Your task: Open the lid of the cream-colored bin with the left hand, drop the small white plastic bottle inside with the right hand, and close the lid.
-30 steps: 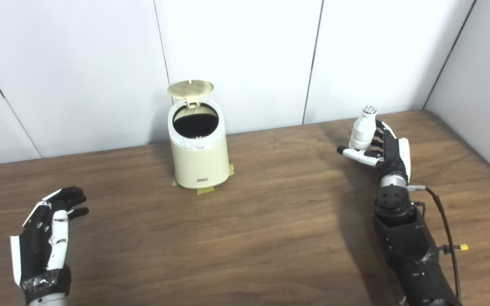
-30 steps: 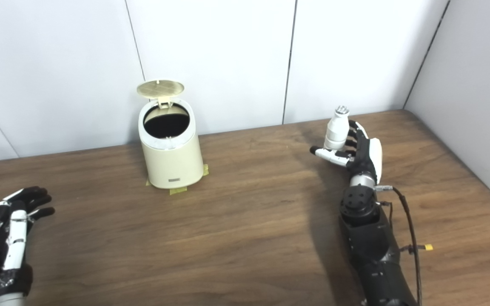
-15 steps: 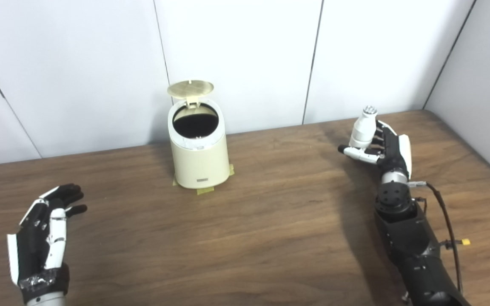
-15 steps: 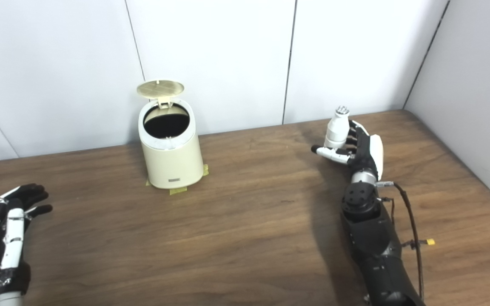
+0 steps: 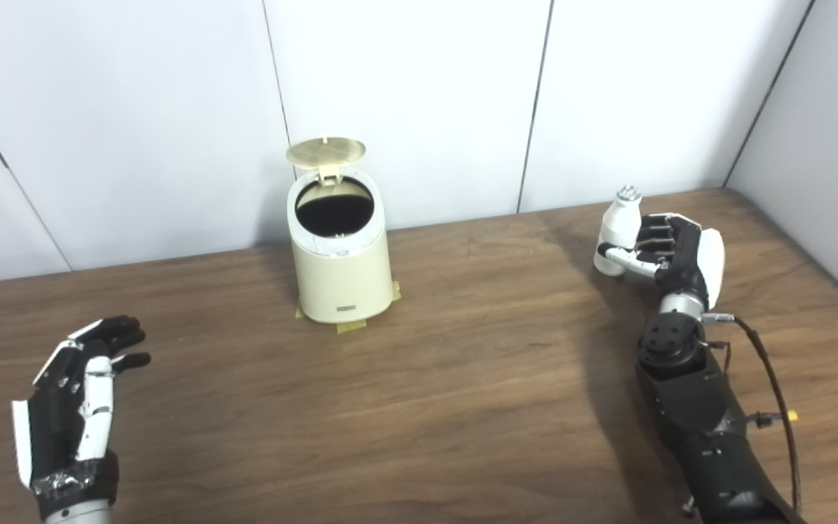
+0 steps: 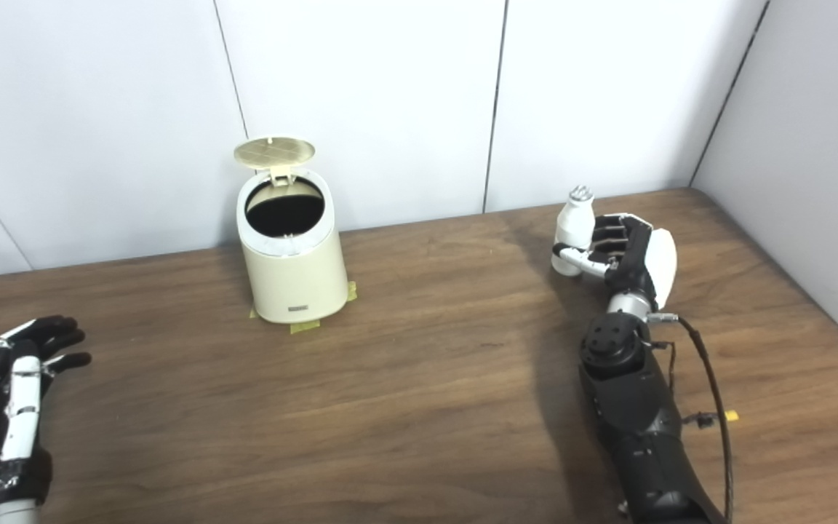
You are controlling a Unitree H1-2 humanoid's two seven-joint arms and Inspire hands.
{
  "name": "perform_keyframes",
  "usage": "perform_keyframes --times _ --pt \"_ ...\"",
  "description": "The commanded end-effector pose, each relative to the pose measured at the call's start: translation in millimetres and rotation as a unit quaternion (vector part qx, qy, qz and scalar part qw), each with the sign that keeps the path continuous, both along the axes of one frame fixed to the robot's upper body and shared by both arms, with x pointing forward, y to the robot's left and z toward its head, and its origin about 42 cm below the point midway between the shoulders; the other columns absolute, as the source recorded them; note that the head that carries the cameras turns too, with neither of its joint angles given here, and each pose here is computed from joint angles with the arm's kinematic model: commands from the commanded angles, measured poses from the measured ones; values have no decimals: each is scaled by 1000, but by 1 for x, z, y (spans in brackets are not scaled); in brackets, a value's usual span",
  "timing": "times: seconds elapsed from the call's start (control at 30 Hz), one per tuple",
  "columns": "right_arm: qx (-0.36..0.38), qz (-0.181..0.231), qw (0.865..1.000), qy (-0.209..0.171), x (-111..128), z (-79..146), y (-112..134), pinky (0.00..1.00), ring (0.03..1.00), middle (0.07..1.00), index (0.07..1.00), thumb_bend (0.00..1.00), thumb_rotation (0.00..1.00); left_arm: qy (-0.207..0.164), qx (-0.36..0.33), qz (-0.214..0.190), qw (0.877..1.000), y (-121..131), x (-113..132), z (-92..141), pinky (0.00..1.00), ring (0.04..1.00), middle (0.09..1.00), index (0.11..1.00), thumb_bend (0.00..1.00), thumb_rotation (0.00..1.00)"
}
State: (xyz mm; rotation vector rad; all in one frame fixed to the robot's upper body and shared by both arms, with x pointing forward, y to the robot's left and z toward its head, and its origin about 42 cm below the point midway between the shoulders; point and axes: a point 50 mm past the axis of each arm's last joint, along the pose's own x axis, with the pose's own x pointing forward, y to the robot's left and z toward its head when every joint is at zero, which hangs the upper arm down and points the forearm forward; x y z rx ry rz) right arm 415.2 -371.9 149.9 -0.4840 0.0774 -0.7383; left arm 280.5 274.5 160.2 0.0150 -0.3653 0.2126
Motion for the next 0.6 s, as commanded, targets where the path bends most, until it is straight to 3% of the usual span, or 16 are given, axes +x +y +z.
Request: perform_keyframes --times 0.0,0.57 --pt "-21 2 999 -45 12 30 -2 432 502 517 471 523 0 -37 12 -6 999 -2 5 19 603 694 692 659 169 554" --pt "-18 18 998 -54 8 29 4 466 538 531 462 522 0 -33 9 -9 999 -3 6 15 608 691 685 655 164 515"
